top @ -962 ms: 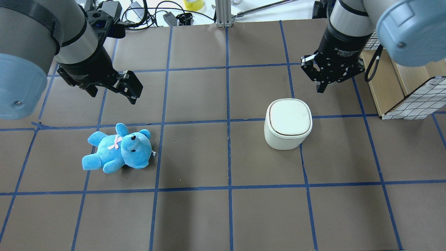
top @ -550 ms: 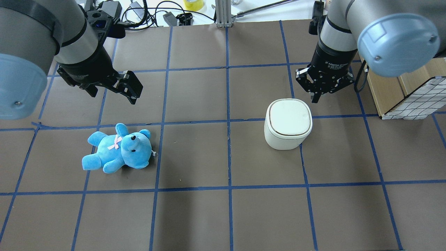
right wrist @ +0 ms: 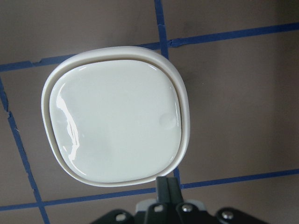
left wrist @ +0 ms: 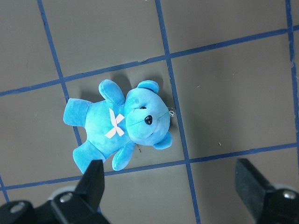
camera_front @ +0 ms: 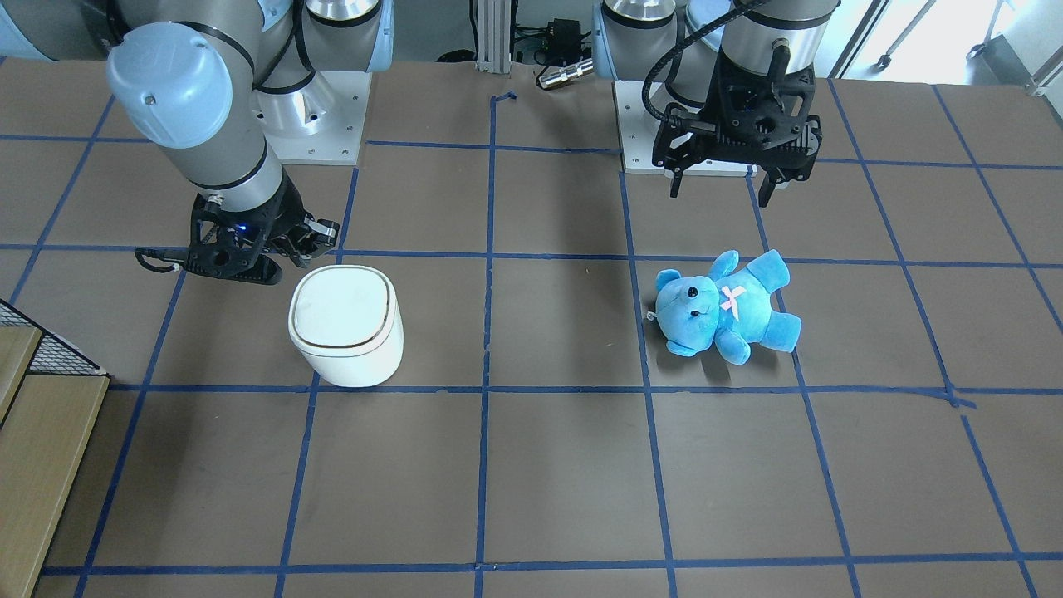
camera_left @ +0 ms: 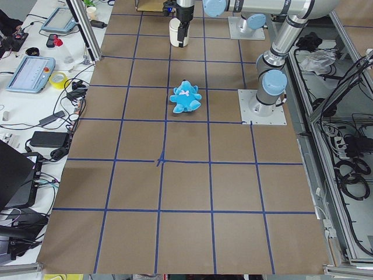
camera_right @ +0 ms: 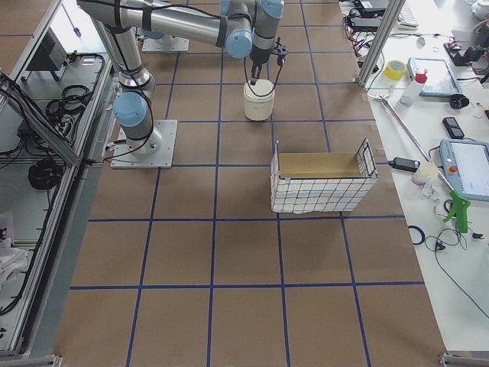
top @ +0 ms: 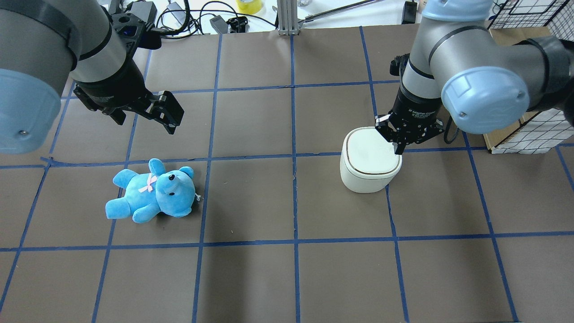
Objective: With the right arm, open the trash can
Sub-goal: 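Lower the right gripper onto the white trash can lid, then close the right gripper on the lid's edge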
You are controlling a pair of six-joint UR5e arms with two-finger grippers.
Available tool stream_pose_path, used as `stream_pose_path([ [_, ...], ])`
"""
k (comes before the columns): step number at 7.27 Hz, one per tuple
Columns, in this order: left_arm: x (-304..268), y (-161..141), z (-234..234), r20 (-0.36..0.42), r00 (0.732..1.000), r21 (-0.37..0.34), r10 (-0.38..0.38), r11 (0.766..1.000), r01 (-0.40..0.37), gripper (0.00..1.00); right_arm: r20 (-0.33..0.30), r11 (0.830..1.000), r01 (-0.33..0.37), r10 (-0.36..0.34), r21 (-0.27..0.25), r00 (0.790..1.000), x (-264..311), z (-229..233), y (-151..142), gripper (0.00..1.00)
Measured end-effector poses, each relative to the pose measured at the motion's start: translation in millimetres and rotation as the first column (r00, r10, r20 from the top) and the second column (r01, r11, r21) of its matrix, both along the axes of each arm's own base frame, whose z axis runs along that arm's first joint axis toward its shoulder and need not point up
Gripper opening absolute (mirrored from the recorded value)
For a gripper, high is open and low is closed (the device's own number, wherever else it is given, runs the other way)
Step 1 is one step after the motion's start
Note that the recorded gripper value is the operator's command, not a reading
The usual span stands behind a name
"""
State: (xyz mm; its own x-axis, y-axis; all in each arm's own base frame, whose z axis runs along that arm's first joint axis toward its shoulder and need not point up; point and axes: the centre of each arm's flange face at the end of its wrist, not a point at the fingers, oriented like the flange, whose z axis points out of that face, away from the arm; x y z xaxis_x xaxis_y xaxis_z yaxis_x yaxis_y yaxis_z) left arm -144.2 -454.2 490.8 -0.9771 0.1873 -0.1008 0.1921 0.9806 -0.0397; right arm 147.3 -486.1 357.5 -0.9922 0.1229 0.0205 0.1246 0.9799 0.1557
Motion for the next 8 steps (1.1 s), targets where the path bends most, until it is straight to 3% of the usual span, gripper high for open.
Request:
stream_pose_path([
  [4, 0, 0, 0, 0.0, 1.0, 0.0, 0.0, 1.0, 0.0, 1.0, -0.001, 1.0, -0.001, 0.001, 0.03, 1.0, 0, -30, -3, 0.0],
  [8, 0, 0, 0, 0.0, 1.0, 0.0, 0.0, 1.0, 0.0, 1.0, 0.001, 1.0, -0.012, 0.012, 0.022, 1.0, 0, -42, -13, 0.0],
])
